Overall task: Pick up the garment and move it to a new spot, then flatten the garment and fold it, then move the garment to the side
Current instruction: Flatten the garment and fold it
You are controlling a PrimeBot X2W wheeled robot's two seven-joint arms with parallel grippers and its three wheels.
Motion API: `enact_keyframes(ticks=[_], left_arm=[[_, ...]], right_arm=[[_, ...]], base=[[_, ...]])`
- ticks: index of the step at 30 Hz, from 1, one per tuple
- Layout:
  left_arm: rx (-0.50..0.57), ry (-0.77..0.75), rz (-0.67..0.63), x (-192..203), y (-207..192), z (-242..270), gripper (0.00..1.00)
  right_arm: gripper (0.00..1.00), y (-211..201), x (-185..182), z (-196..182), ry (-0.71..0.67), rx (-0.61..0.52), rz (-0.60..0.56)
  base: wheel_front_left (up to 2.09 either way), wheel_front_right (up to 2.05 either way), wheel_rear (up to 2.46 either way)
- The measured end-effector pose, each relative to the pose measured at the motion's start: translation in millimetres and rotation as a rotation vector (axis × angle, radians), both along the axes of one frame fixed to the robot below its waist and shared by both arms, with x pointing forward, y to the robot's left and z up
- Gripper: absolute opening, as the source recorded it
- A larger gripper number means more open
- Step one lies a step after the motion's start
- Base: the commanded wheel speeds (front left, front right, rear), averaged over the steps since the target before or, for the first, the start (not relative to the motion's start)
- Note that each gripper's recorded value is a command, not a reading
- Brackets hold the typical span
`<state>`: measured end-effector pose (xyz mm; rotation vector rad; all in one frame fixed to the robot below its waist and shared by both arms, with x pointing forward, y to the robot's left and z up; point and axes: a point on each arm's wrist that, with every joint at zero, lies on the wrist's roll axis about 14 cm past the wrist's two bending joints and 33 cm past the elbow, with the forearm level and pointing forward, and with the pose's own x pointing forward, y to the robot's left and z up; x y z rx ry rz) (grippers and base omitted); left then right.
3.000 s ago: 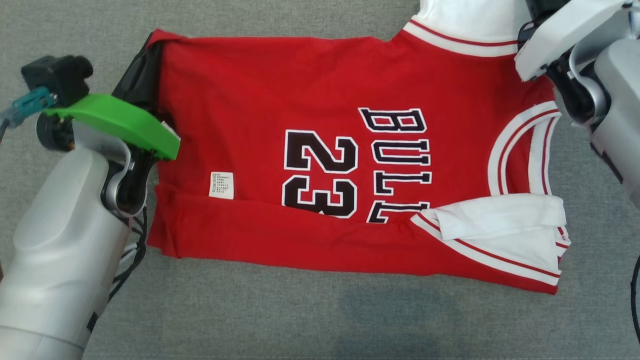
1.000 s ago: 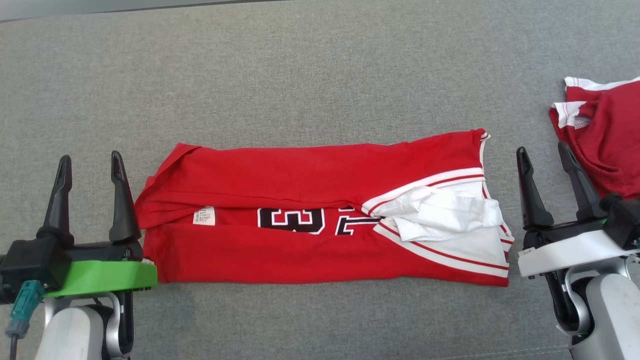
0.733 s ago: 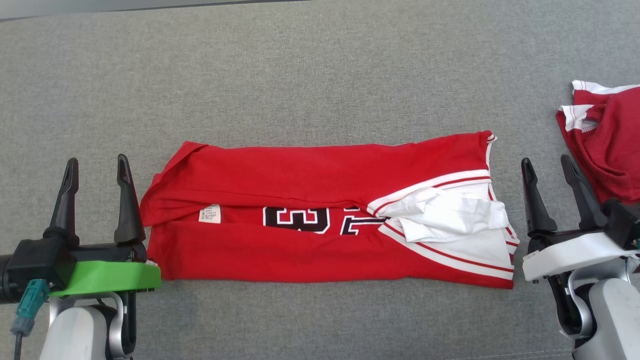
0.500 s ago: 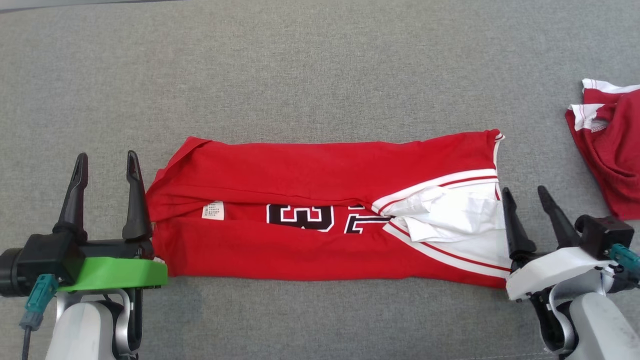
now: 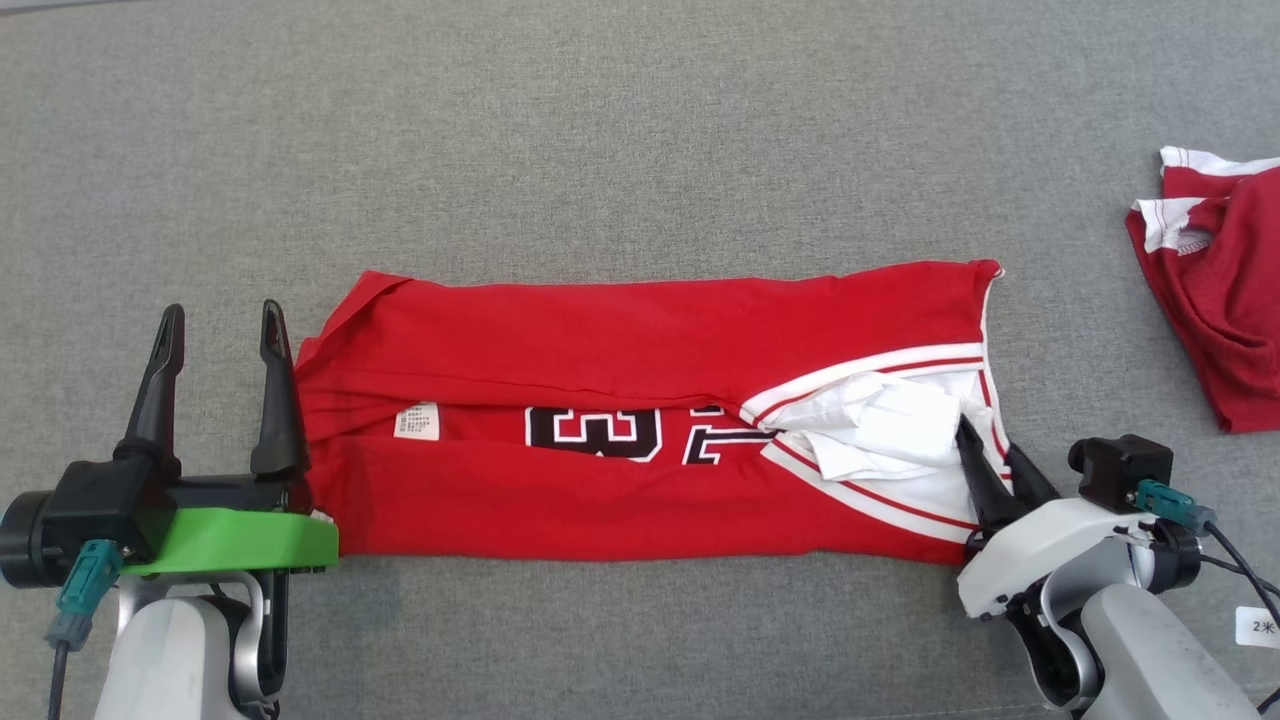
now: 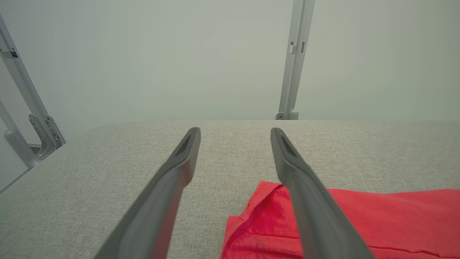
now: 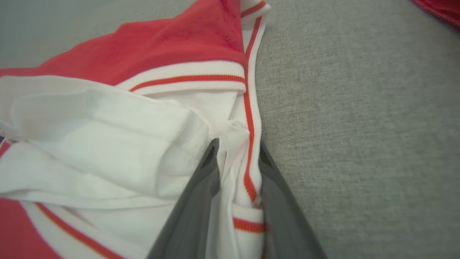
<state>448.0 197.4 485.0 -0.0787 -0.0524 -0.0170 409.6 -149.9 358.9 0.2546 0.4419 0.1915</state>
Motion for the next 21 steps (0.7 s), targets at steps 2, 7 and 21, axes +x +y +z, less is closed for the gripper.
enact_keyframes(ticks=[2,7,21], left_arm=[[0.001,0.001,-0.003,0.7,-0.3,-0.7,1.0],[-0.003,-0.001,-0.006,2.5,-2.3,-0.7,1.0],[0.001,-0.022,-0.028,5.4,-10.3,5.1,1.0]], right_arm=[[0.0,5.1,1.1,1.6,-0.008,0.014,0.01],[0.0,-6.1,5.4,9.8,-0.056,0.008,-0.009],[0.0,-106.5,28.0,72.3,-0.242,-0.172,-0.147]], base=[[0.0,0.0,0.0],[0.0,0.0,0.0],[0.0,0.0,0.0]])
